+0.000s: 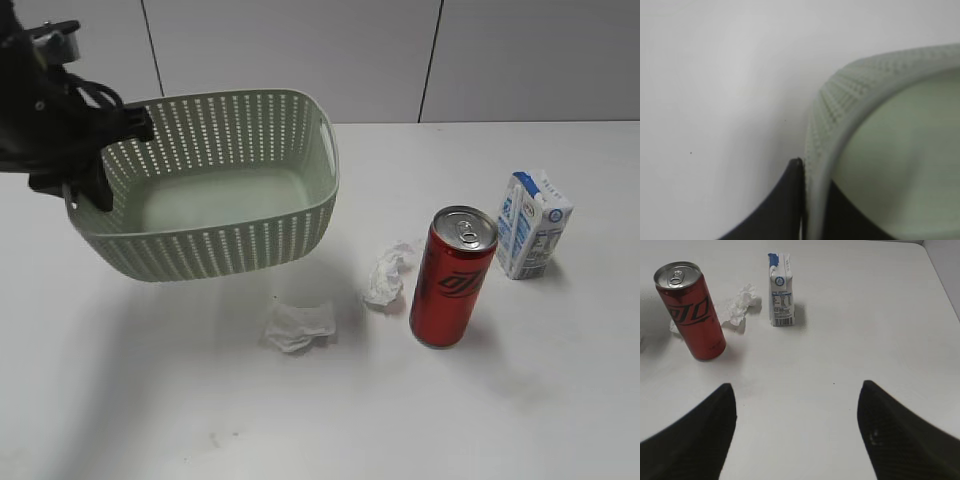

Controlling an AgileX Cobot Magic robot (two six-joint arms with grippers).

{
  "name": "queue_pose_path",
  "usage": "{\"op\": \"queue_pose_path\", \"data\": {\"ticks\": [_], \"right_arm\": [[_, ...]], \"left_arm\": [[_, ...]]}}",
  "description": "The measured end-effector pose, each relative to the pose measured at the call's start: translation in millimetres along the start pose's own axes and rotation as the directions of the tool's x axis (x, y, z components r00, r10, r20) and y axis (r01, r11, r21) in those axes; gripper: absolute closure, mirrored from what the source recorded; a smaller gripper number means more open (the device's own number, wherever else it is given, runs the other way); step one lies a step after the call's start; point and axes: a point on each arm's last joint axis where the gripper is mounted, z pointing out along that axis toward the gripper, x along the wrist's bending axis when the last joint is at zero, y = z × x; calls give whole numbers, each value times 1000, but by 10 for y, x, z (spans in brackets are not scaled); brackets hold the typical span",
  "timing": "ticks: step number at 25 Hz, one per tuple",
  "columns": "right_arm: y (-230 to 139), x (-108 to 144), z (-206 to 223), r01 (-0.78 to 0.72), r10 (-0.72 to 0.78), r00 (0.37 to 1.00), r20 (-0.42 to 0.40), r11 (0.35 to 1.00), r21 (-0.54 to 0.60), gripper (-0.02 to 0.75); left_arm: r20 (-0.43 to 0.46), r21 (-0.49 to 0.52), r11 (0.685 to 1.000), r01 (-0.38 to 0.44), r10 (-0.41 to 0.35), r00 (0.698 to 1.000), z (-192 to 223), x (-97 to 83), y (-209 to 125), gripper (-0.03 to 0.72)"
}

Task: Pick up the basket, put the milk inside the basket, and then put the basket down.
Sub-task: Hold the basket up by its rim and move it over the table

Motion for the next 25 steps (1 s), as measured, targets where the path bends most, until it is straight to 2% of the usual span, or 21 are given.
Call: {"op": "queue_pose_path", "data": {"ticks": [5,10,13,20,25], "right_arm": [[0,0,0,0,0,1000,0,1000,0,148],[0,0,0,0,0,1000,0,1000,0,148],[0,0,0,0,0,1000,0,1000,0,148],[0,0,0,0,0,1000,0,1000,0,148],[0,0,0,0,0,1000,0,1000,0,148]], "left_arm": [[38,-56,998,-11,13,999,-70,165,-430,684],[25,18,994,-109,109,994,130,161,-913,684],[59,60,993,-102,98,993,252,130,-1119,684],[62,86,992,-92,87,994,350,112,-1173,684],[52,115,988,-103,97,994,520,29,-1224,685]]}}
